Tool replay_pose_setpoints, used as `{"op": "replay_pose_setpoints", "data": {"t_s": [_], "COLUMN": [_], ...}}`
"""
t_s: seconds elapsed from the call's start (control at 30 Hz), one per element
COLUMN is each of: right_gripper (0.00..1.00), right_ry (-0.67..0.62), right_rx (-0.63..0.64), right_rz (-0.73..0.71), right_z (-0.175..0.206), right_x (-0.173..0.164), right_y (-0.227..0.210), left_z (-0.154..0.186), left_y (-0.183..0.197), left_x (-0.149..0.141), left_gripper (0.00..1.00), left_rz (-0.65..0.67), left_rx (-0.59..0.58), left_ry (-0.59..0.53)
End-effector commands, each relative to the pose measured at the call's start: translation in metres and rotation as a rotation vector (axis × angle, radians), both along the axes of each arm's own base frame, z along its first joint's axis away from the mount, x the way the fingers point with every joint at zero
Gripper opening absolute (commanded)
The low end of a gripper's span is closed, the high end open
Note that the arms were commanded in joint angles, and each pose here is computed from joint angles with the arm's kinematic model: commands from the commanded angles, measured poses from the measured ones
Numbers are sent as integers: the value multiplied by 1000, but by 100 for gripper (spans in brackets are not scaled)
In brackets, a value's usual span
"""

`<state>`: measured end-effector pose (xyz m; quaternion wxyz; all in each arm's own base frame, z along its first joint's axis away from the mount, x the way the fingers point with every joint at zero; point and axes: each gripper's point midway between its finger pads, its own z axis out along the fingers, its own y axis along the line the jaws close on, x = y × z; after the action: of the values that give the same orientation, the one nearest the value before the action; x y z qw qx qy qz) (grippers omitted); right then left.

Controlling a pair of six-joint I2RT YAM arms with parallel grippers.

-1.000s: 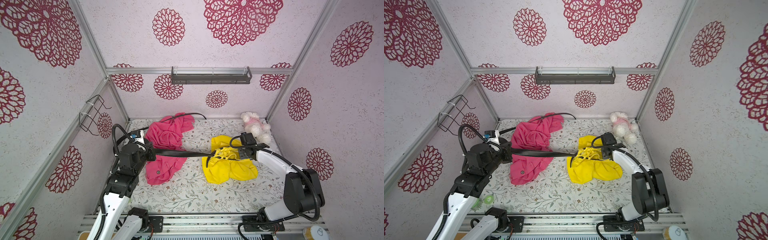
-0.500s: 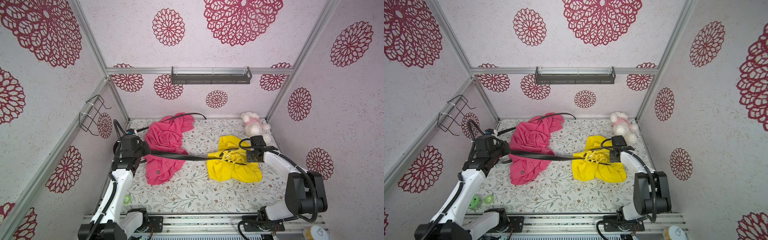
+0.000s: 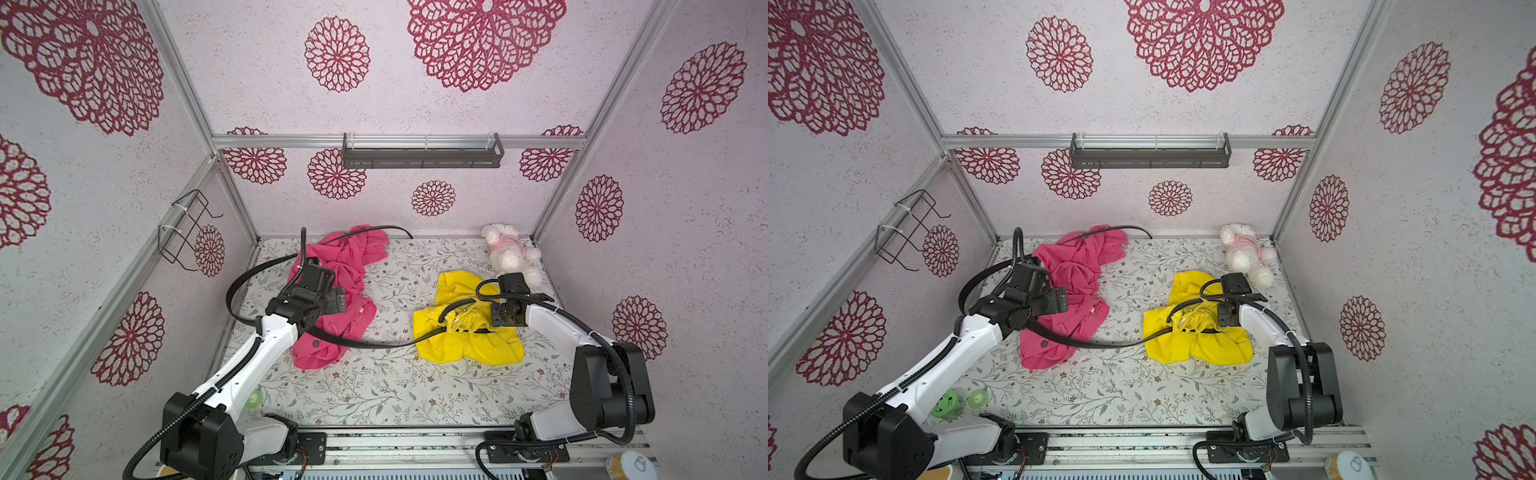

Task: Remove the belt from the trousers

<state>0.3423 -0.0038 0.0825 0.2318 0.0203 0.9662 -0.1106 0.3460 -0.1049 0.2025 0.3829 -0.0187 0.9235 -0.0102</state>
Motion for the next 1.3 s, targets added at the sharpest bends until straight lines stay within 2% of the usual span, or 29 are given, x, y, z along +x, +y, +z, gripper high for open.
{"op": "replay_pose_setpoints", "data": {"t_s": [0.0,0.13,0.23,0.33,0.47,0.6,0.8,0.83,0.97,1.03,1.07,1.27], "right_gripper": [56,56,56,56,56,56,56,56,56,57,57,58], "right_ry": [-23,-25,-28,-31,-38,-43,-51,-50,-49,-48,-48,-41], "right_rx": [17,23,30,38,45,49,52,52,53,50,45,1], "right_rz": [-13,-8,-5,-1,2,6,6,5,5,5,4,-13], "right_z": [5,5,5,6,9,10,11,10,9,8,8,3], "right_x": [2,4,6,6,7,8,9,9,9,10,10,14], "right_y": [3,5,7,9,11,12,13,13,13,13,12,3], "left_z": [3,-4,-17,-36,-64,-91,-126,-128,-134,-126,-119,-61], "left_y": [-47,-138,-196,-241,-273,-281,-279,-278,-262,-251,-246,-199], "left_x": [-4,-9,-17,-31,-45,-48,-48,-48,-40,-36,-34,-30], "left_gripper": [97,97,97,97,100,91,65,59,20,2,0,0], "left_rz": [-166,-474,-651,-792,-868,-868,-832,-824,-760,-723,-705,-598], "left_rx": [79,104,143,178,175,175,196,202,266,301,315,413], "left_ry": [2,8,35,67,103,134,179,179,164,135,115,-34]}}
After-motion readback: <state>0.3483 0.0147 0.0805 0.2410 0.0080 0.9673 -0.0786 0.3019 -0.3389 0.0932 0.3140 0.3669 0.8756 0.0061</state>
